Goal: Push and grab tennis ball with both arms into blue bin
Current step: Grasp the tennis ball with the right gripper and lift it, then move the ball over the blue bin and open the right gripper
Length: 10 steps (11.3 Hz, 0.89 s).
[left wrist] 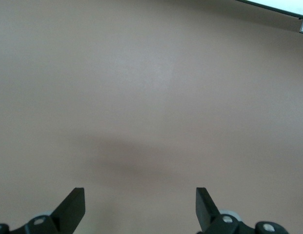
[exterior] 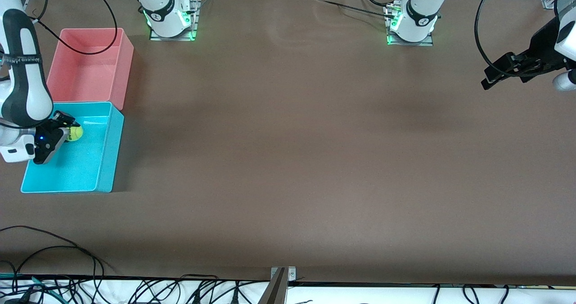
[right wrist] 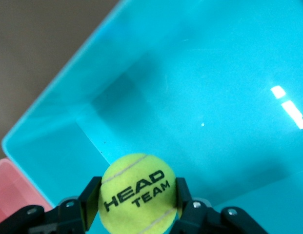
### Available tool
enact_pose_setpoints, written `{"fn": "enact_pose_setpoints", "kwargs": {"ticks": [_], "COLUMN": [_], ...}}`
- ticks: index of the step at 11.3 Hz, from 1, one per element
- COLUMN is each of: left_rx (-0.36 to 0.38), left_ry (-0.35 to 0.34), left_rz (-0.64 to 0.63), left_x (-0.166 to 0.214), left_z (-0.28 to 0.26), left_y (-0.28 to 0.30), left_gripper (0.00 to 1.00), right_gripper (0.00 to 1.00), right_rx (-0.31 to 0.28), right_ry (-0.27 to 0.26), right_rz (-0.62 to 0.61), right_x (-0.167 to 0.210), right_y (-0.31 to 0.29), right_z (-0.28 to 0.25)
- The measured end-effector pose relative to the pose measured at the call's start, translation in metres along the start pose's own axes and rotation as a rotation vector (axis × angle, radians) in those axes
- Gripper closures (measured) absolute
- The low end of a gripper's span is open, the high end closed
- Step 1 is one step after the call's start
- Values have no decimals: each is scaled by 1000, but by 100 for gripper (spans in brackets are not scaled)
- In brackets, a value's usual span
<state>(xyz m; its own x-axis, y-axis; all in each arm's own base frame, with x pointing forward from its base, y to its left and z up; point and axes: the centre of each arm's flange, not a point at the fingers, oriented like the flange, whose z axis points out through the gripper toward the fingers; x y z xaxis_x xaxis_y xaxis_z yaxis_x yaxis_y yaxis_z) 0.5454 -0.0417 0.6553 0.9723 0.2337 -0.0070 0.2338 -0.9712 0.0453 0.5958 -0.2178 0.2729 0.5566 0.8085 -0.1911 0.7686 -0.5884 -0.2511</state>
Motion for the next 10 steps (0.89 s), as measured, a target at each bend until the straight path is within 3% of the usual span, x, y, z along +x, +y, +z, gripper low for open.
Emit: {"fn": "enact_pose_setpoints", "kwargs": {"ticks": [3,10], "left_rx": [0,0], "left_ry": [0,-1], "left_rz": [0,0], "left_x": [0,0], "left_z": [0,0], "left_y": [0,0], "left_gripper": [0,0], "right_gripper": [34,34], "right_rx": [52,60], "right_ry": [-11,-14], "right_rz": [54,137], "right_x": [-15,-16], "right_y": [10,20], "right_z": [35,62]}}
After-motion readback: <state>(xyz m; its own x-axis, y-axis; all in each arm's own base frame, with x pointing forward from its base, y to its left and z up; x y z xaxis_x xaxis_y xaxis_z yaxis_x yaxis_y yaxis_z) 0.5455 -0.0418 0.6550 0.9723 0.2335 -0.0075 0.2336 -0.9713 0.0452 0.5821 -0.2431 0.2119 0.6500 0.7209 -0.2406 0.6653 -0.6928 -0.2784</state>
